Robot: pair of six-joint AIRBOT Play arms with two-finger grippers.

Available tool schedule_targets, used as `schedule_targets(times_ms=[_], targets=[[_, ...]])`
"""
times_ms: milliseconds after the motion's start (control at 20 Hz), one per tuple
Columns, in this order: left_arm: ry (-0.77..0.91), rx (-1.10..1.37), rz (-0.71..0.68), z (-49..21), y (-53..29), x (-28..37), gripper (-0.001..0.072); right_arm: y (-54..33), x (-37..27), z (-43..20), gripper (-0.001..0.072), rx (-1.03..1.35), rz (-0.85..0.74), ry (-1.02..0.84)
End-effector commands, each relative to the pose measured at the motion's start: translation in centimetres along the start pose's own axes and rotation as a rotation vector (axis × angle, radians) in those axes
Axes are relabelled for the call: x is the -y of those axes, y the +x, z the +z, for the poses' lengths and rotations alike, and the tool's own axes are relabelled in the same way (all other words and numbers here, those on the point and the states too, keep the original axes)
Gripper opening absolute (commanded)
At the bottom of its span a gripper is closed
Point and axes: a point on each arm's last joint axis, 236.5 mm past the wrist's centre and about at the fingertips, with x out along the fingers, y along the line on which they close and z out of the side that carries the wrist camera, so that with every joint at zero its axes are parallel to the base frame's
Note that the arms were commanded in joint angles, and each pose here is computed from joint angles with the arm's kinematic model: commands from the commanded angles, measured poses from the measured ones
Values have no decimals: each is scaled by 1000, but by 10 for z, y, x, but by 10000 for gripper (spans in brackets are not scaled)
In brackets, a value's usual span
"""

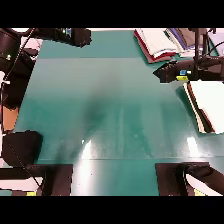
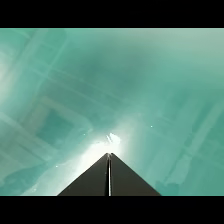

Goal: Fold the shirts.

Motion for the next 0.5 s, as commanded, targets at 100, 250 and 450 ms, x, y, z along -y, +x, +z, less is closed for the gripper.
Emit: schedule_targets(times_ms=[100, 250, 450], targets=[[0, 70, 6, 17, -1, -2, 25, 0, -2, 1, 25, 5, 3, -1], [0, 95, 8, 22, -1, -2, 25, 0, -2, 0, 25, -2, 4, -2], [0, 95, 8, 22, -1, -2, 25, 0, -2, -3, 25, -11, 5, -2]])
